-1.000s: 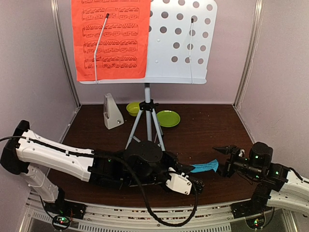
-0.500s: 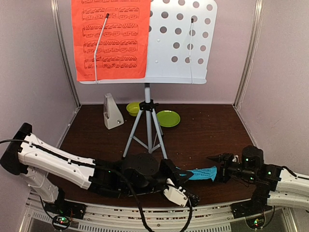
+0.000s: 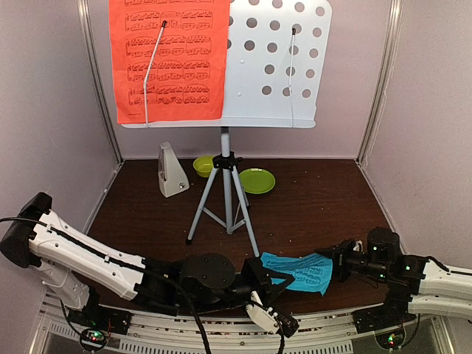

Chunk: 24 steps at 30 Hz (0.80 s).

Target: Set up the instrument practice props

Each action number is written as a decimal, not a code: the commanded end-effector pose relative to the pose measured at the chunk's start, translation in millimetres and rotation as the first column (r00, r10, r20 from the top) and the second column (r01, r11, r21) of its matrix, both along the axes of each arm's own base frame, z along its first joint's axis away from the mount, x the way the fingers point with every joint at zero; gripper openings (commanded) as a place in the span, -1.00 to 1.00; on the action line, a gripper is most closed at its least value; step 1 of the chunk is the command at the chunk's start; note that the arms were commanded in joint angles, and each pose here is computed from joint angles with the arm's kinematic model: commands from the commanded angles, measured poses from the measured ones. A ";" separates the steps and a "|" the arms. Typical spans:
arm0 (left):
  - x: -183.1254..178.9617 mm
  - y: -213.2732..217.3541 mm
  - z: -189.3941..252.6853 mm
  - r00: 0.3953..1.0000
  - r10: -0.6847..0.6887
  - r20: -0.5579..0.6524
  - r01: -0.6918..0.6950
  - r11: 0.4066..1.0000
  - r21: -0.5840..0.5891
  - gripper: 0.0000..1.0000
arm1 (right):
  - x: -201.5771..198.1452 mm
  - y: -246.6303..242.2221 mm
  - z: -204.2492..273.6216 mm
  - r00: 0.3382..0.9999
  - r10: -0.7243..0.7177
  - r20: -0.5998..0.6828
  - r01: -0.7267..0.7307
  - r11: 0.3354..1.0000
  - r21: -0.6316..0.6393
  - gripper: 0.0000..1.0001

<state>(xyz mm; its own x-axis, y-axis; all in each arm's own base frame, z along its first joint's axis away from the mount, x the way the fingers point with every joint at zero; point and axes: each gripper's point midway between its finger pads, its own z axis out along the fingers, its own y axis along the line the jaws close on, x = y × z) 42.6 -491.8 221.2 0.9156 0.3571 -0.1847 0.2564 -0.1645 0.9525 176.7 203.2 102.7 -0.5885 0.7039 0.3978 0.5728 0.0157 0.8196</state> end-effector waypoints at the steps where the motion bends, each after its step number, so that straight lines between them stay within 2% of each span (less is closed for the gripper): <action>1: 0.3 -1.3 8.5 1.000 0.023 -0.011 -0.023 0.999 -0.039 -0.82 | 7.2 -1.1 8.0 0.998 -0.025 0.052 0.024 1.000 0.008 -0.87; 3: 1.5 2.6 5.7 0.999 0.035 -0.037 -0.036 0.999 -0.025 -0.62 | 10.6 -2.9 14.4 0.996 -0.031 0.089 0.031 1.000 0.001 -1.00; 7: 2.4 13.6 -4.5 0.993 0.060 -0.103 -0.059 0.998 0.013 -0.01 | 22.5 -7.5 42.1 0.975 -0.035 0.220 0.041 0.999 -0.021 -1.00; 11: 4.5 29.5 -16.8 0.983 0.095 -0.156 -0.088 0.995 0.050 0.32 | 29.3 -10.9 71.9 0.935 0.029 0.353 0.024 0.989 -0.144 -1.00; 12: 5.4 34.0 -19.1 0.979 0.105 -0.172 -0.096 0.994 0.057 0.41 | 30.6 -12.3 80.7 0.919 0.054 0.391 0.022 0.982 -0.187 -1.00; 13: 5.8 38.3 -19.5 0.974 0.114 -0.194 -0.105 0.993 0.055 0.58 | 31.6 -13.5 90.0 0.901 0.080 0.427 0.021 0.974 -0.227 -1.00; 14: 6.6 42.6 -18.2 0.968 0.123 -0.221 -0.116 0.992 0.047 0.65 | 32.5 -14.6 98.8 0.876 0.116 0.468 0.021 0.961 -0.277 -1.00; 16: 9.7 50.9 -9.8 0.944 0.138 -0.301 -0.139 0.990 0.016 0.82 | 33.3 -14.6 118.1 0.810 0.210 0.548 0.017 0.925 -0.380 -1.00; 20: 24.0 60.6 11.4 0.858 0.140 -0.494 -0.190 0.980 -0.053 0.89 | 29.6 -6.8 155.3 0.637 0.430 0.640 0.003 0.828 -0.560 -1.00; 22: 31.5 64.9 22.4 0.806 0.111 -0.582 -0.204 0.974 -0.096 0.90 | 22.6 2.7 172.2 0.517 0.529 0.673 -0.014 0.791 -0.612 -1.00; 24: 43.4 71.2 32.3 0.758 0.086 -0.646 -0.234 0.961 -0.147 0.91 | 9.5 14.8 187.0 0.364 0.617 0.697 -0.042 0.759 -0.650 -1.00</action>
<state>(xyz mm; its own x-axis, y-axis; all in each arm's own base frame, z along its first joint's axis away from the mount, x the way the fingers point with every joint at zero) 74.3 -429.3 233.3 0.6635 0.4626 -0.5880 0.6658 -0.0064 0.7461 206.0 202.1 280.1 -0.6903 0.5363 -0.4857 -0.2503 0.4528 0.8558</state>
